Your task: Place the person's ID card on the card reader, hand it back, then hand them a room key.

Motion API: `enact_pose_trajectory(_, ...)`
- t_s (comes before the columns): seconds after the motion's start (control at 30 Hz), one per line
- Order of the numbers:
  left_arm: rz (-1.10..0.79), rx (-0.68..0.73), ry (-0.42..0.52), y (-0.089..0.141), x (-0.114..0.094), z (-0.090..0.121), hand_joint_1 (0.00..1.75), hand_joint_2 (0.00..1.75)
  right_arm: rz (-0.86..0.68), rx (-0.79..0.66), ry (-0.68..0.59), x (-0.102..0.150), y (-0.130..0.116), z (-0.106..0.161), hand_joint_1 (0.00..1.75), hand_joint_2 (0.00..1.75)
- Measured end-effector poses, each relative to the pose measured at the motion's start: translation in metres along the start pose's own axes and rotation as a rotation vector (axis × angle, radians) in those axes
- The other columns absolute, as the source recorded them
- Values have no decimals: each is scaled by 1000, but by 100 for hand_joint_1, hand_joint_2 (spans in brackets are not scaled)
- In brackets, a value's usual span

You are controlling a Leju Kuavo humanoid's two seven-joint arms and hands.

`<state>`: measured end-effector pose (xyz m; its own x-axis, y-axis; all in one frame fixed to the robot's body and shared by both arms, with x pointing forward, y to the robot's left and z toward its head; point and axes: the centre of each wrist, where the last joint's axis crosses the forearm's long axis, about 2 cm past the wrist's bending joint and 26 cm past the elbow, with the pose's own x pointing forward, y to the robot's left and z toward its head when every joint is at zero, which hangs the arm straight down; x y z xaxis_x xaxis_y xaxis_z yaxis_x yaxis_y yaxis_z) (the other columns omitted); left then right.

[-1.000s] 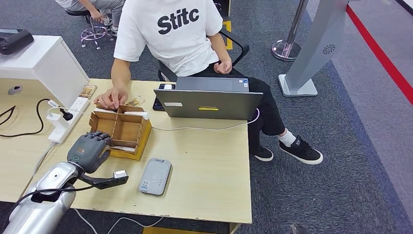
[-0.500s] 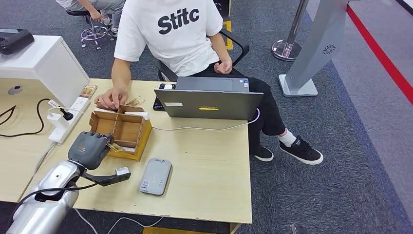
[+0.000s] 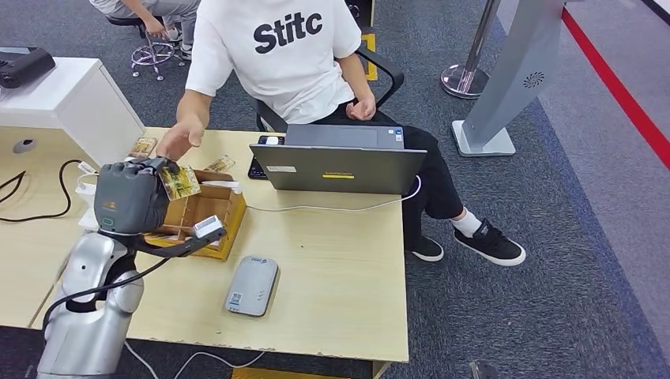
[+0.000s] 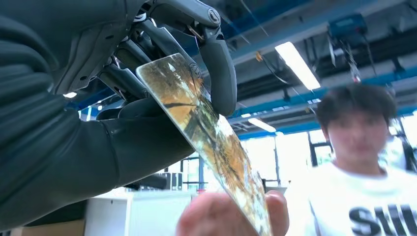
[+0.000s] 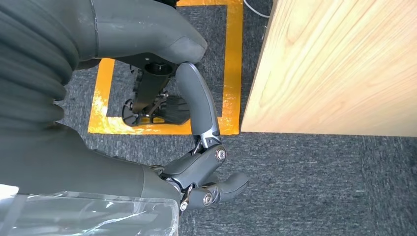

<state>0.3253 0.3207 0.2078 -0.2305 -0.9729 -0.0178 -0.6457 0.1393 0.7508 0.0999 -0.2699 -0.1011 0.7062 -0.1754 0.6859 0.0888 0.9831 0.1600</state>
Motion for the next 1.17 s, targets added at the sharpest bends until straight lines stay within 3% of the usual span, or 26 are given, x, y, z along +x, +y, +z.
enact_pose_trajectory(0.13, 14, 65, 18, 12, 4, -13, 175, 175, 0, 0, 0, 1, 1, 0, 0, 175)
enact_pose_trajectory(0.47, 25, 96, 46, 15, 6, -15, 175, 175, -1, 2, -1, 1, 1, -1, 0, 175)
enact_pose_trajectory(0.5, 25, 97, 48, 15, 6, -15, 161, 175, -1, 2, -1, 1, 1, -1, 0, 175)
enact_pose_trajectory(0.6, 27, 98, 52, 15, 6, -15, 30, 175, -1, 2, -1, 1, 1, -1, 0, 175)
enact_pose_trajectory(0.63, 28, 99, 53, 15, 6, -15, 0, 175, -1, 1, -1, 1, 1, -1, 0, 175)
enact_pose_trajectory(0.9, 64, 164, 81, 17, 12, -10, 0, 175, -7, -2, -6, 0, 0, 0, 0, 175)
enact_pose_trajectory(1.03, 186, 367, 130, 33, 17, 7, 0, 175, -16, -1, -12, -2, 0, 1, 0, 175)
enact_pose_trajectory(1.17, 512, 574, 214, 49, 18, 36, 0, 175, -34, -16, -19, -8, -1, 5, 0, 175)
